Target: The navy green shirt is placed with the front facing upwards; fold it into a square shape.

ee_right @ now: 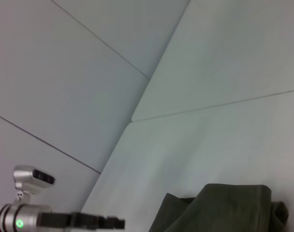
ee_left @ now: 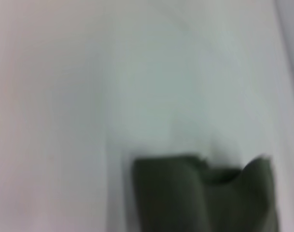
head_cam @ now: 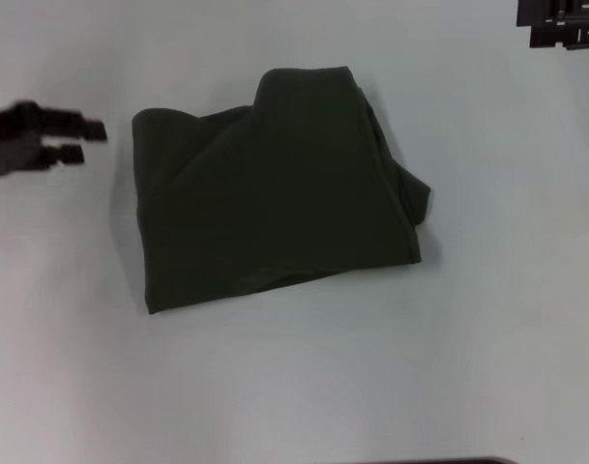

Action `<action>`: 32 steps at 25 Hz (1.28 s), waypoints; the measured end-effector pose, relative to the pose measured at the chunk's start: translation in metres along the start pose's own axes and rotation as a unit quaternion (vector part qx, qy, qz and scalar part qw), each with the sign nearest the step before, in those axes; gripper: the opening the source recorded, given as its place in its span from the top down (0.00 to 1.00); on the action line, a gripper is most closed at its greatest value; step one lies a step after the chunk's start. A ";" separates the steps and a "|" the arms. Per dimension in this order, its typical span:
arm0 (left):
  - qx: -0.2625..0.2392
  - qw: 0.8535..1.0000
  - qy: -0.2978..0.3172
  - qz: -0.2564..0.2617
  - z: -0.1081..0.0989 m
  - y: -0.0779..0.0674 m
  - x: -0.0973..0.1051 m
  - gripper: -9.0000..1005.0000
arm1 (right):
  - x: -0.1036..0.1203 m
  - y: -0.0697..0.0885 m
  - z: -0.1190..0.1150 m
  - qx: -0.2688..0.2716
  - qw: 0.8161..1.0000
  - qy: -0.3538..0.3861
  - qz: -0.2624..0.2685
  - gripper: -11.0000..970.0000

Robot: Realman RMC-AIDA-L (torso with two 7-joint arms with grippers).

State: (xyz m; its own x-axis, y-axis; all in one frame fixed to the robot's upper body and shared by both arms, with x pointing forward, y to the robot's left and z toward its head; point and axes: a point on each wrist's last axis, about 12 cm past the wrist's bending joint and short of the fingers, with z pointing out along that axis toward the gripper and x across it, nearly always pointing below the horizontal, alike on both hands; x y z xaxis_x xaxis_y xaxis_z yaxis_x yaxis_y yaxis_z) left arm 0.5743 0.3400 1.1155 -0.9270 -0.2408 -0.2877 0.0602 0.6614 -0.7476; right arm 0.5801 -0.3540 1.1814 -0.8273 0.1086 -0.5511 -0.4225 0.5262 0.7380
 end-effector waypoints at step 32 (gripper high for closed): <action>0.073 0.993 0.055 0.070 0.097 -0.079 -0.001 0.30 | 0.001 -0.003 0.003 0.011 0.999 0.015 0.037 0.07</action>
State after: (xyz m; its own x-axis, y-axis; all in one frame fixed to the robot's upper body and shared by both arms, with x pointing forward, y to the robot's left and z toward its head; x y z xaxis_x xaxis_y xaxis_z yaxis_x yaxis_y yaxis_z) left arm 0.6066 0.2190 1.1168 -0.9399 -0.0698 -0.3341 0.2370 0.5710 -0.7860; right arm 0.5819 -0.3531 1.1778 -0.8672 0.1232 -0.4825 -0.3508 0.5365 0.7675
